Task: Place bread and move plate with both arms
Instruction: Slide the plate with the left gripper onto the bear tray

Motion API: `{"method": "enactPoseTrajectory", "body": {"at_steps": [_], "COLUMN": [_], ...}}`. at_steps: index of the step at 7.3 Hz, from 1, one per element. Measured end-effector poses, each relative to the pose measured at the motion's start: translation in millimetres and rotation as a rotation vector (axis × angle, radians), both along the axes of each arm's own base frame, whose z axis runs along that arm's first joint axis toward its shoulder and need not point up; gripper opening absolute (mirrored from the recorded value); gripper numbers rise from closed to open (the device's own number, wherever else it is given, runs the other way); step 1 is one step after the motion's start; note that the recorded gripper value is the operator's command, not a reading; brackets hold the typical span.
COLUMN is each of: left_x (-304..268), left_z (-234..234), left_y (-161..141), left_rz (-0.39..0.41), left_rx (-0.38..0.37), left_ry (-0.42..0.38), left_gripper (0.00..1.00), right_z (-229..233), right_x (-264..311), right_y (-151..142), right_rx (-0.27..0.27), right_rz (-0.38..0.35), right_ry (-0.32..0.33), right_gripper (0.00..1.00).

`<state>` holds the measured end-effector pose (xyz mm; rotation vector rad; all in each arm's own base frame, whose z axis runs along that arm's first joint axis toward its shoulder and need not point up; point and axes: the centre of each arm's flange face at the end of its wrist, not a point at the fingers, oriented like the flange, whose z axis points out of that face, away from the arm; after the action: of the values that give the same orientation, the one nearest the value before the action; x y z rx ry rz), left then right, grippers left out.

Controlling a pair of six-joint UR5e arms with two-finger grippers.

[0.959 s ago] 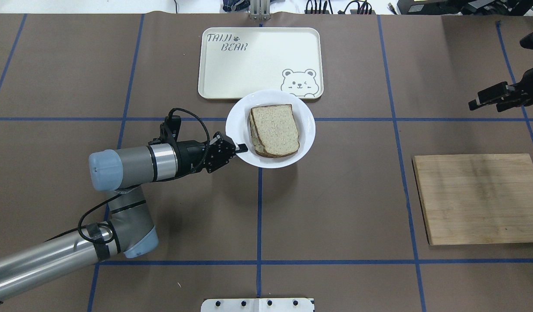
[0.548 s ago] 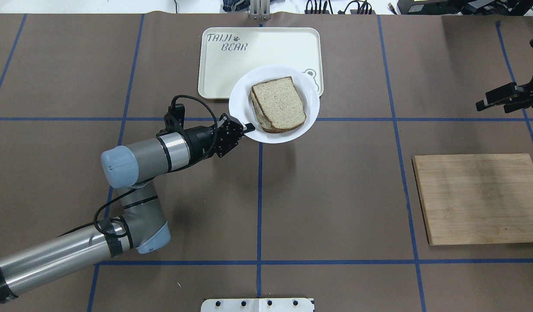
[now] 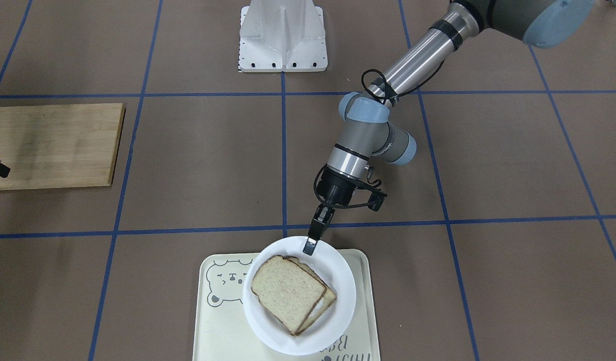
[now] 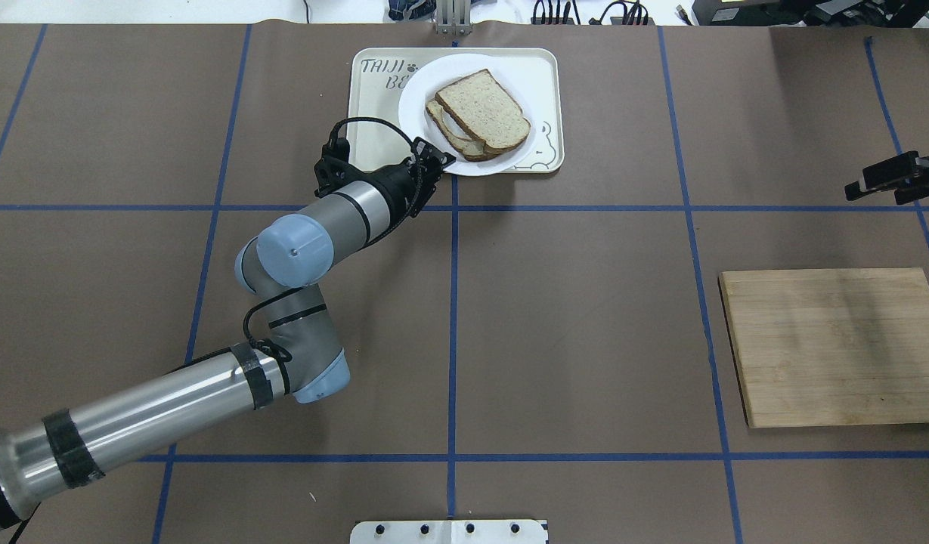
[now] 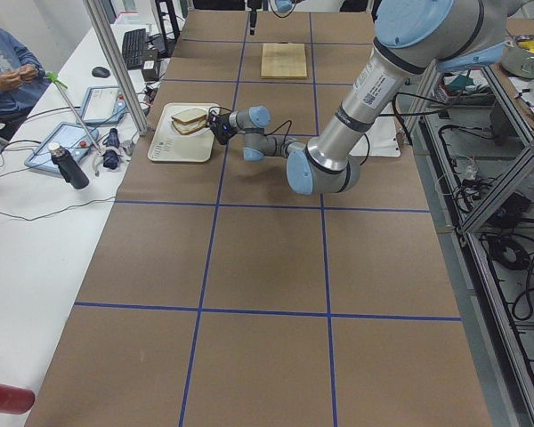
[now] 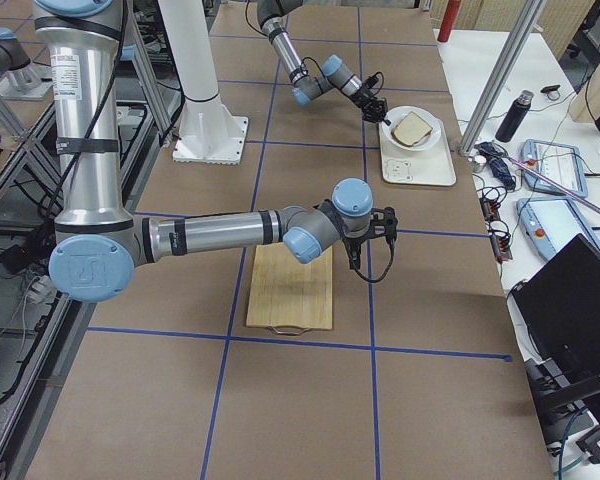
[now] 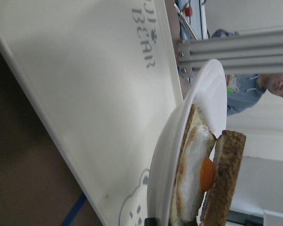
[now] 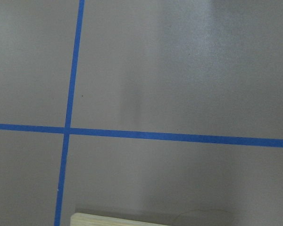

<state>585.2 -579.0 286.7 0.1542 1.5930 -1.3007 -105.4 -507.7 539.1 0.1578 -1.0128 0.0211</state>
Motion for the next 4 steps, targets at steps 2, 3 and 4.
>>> {"method": "enactPoseTrajectory", "body": {"at_steps": [2,3,4], "left_x": [-3.1,-1.1,1.0], "left_z": [14.7,14.0,13.8], "left_y": [-21.0,-21.9,-20.3], "left_rz": [-0.035,-0.029,-0.01], "left_rx": [-0.07,-0.078,-0.081], "left_ry": [-0.016,-0.015,-0.013], "left_gripper": [0.11,0.88,0.98], "right_z": [0.3,0.5,0.4], "right_x": [0.2,0.6,1.5], "right_y": [-0.2,-0.4,-0.7], "right_rx": [0.0,0.0,0.0], "right_rz": [0.001,0.002,0.004], "right_ry": [0.001,0.001,0.001], "right_gripper": [1.0,1.0,1.0]}}
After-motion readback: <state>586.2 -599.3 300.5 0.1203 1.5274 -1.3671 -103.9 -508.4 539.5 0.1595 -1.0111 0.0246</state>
